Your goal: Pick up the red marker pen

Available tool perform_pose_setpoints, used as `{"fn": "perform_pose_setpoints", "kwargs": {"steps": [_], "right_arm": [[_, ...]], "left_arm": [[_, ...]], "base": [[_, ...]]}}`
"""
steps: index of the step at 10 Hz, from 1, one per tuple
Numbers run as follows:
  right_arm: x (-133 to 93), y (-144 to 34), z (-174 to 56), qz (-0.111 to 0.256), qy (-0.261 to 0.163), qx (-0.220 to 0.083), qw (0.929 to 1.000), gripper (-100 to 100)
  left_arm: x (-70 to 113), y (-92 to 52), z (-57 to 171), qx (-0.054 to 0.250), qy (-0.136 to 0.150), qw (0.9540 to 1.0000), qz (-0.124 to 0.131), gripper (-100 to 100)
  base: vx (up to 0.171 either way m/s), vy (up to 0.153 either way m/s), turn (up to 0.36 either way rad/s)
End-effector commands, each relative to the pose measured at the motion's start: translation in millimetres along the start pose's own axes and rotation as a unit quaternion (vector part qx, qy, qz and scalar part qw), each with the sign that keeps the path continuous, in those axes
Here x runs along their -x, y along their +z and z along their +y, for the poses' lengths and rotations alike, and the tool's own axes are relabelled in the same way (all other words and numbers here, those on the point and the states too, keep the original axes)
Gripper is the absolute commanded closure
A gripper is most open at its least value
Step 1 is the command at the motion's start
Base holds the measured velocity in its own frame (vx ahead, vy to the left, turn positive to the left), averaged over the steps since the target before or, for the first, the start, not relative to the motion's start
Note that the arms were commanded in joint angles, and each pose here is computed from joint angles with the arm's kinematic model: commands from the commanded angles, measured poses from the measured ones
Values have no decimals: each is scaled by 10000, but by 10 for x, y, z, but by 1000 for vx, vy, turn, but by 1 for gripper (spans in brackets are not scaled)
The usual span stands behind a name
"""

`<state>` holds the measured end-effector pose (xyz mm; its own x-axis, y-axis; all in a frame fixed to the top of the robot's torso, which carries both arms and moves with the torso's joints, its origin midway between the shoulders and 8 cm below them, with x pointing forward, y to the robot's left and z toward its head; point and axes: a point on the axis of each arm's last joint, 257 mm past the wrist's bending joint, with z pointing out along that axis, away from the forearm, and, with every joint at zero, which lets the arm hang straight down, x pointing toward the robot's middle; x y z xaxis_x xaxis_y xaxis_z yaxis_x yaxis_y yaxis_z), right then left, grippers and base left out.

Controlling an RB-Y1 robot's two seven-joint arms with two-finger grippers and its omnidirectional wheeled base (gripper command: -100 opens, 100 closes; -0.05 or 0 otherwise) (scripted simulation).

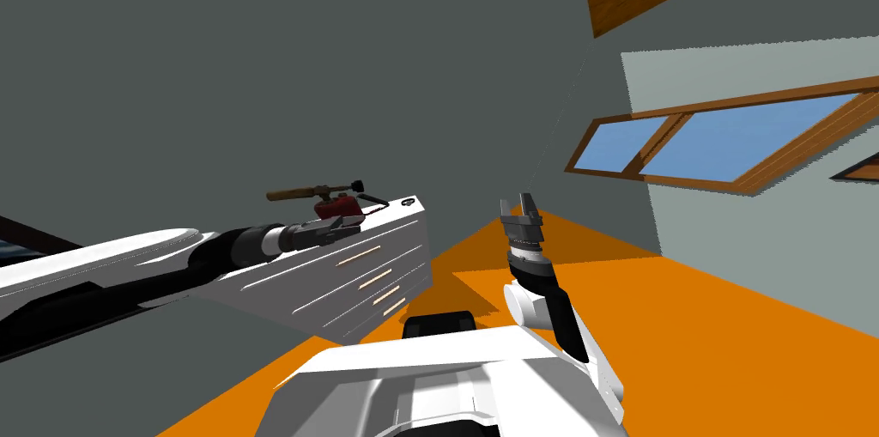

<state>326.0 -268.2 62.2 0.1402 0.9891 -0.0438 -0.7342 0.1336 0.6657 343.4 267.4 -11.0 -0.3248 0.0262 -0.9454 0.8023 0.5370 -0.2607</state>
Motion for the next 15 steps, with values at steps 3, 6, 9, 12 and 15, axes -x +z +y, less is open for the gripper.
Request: {"fn": "perform_pose_setpoints", "kwargs": {"steps": [3, 6, 9, 12, 15], "right_arm": [[0, 0, 0, 0, 0, -1, 10000, 0], [0, 0, 0, 0, 0, -1, 10000, 0], [0, 0, 0, 0, 0, -1, 10000, 0], [0, 0, 0, 0, 0, 0, 10000, 0], [0, 0, 0, 0, 0, 0, 10000, 0]], "left_arm": [[-84, -27, 161, 116, 38, 9983, 562, -100], [-153, -40, 267, 190, 81, 9947, 1006, -100], [-219, -57, 379, 274, 116, 9892, 1432, -100], [-284, -59, 487, 341, 177, 9809, 1908, -100], [-344, -70, 600, 422, 223, 9713, 2329, -100]], "base": [[-14, 27, -44], [-5, 27, -49], [-1, 23, -43], [5, 34, -57], [8, 19, -38]]}}
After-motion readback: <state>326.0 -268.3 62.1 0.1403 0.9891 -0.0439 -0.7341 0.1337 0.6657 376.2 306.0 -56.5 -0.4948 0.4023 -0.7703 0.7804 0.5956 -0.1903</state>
